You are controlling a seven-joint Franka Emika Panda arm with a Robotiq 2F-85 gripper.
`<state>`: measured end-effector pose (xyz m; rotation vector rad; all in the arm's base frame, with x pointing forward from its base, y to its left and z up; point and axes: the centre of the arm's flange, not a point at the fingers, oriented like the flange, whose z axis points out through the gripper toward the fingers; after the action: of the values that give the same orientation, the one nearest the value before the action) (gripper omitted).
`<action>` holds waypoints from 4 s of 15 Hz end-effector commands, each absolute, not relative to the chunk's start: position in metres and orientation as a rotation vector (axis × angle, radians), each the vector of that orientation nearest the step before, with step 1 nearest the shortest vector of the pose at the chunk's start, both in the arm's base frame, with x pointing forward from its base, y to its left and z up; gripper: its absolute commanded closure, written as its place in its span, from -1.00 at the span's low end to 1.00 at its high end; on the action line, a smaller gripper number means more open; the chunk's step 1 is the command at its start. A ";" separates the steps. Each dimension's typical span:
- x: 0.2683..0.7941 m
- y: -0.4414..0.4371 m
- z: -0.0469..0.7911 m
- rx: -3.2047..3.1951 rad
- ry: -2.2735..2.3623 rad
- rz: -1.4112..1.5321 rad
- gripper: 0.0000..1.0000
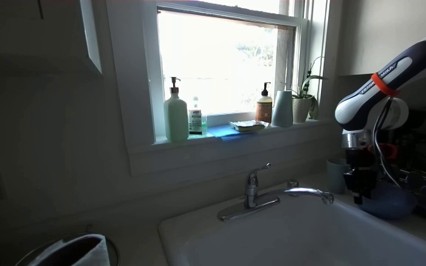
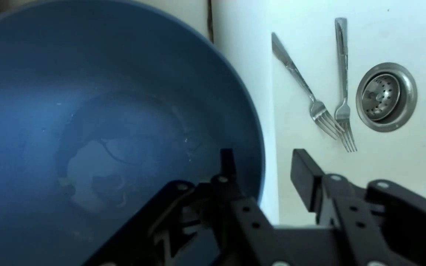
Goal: Remove the cup from the bowl, then put the bowl on the cup
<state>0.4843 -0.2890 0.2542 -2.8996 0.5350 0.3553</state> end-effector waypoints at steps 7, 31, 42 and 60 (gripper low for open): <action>0.476 -0.292 0.259 -2.913 0.528 0.363 0.95; 0.489 -0.252 0.405 -3.070 0.291 0.584 0.91; 0.536 -0.262 0.403 -3.151 0.287 0.371 0.98; 0.602 -0.284 0.399 -3.224 0.321 0.272 0.98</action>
<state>0.5886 -0.2784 0.3955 -3.2372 0.2820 0.2651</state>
